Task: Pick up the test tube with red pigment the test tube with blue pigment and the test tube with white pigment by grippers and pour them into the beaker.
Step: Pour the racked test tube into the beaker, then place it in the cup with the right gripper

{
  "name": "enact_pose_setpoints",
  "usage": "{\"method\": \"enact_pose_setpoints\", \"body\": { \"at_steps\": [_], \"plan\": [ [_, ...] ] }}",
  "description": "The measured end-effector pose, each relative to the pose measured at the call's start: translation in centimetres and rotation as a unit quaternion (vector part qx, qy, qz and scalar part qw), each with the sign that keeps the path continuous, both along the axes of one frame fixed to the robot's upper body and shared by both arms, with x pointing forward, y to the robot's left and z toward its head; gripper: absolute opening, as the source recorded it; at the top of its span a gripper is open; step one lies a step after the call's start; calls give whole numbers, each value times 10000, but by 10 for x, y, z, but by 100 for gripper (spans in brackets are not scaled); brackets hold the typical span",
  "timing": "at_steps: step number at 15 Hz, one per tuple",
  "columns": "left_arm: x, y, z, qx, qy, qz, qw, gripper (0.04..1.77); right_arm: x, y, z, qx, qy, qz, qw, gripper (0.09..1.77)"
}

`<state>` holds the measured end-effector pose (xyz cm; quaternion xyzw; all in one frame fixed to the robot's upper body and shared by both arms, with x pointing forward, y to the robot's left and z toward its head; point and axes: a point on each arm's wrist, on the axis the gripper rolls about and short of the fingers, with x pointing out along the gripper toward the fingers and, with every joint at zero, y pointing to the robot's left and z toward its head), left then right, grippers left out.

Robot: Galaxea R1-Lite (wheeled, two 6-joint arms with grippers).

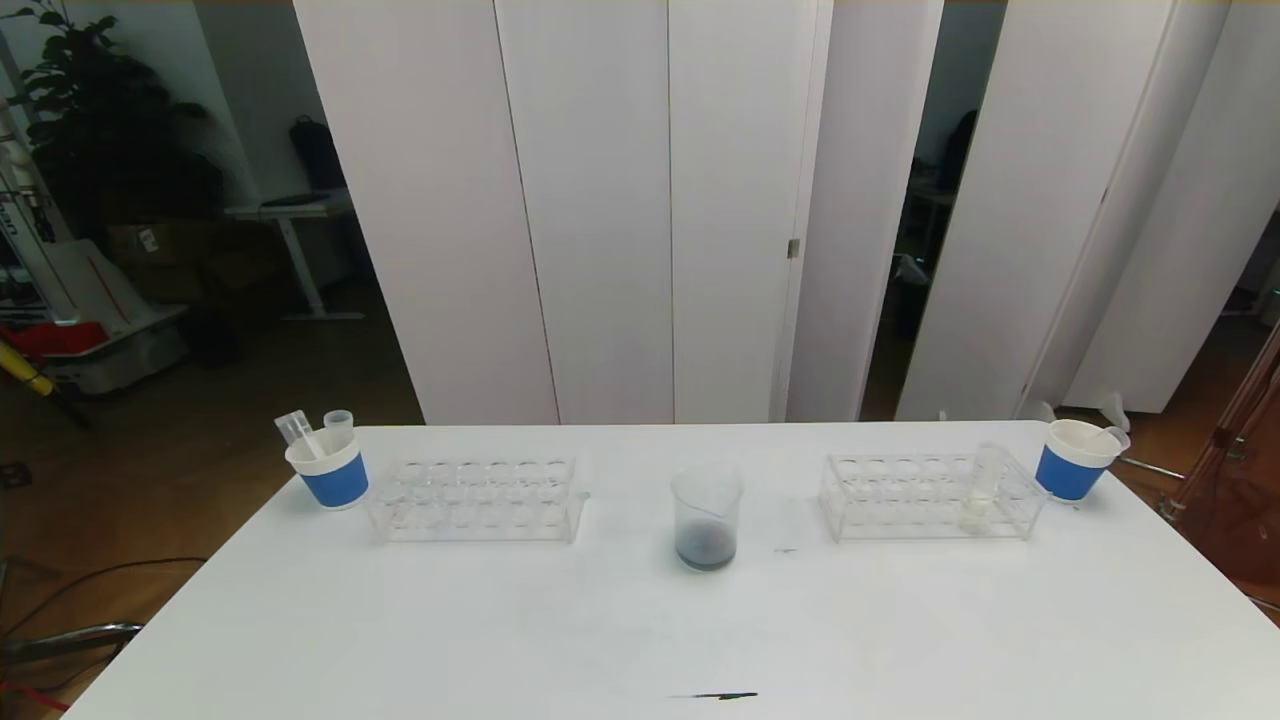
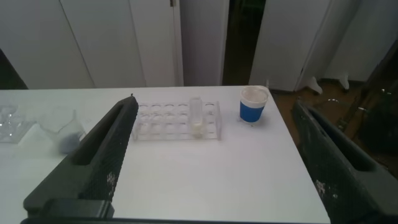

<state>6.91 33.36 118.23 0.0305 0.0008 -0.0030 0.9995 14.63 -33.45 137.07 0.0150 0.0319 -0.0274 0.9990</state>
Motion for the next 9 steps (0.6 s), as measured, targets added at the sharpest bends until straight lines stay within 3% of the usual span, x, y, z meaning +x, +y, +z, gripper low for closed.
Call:
{"method": "enact_pose_setpoints", "body": {
  "at_steps": [4,6,9],
  "plan": [
    [0,0,0,2,0,-2,10000,175,92,7,13,8,414,-116,9991,175],
    [0,0,0,2,0,-2,10000,175,135,7,2,2,560,-187,9983,175],
    [0,0,0,2,0,-2,10000,175,179,9,-39,7,680,-93,9976,175]
  ]
}}
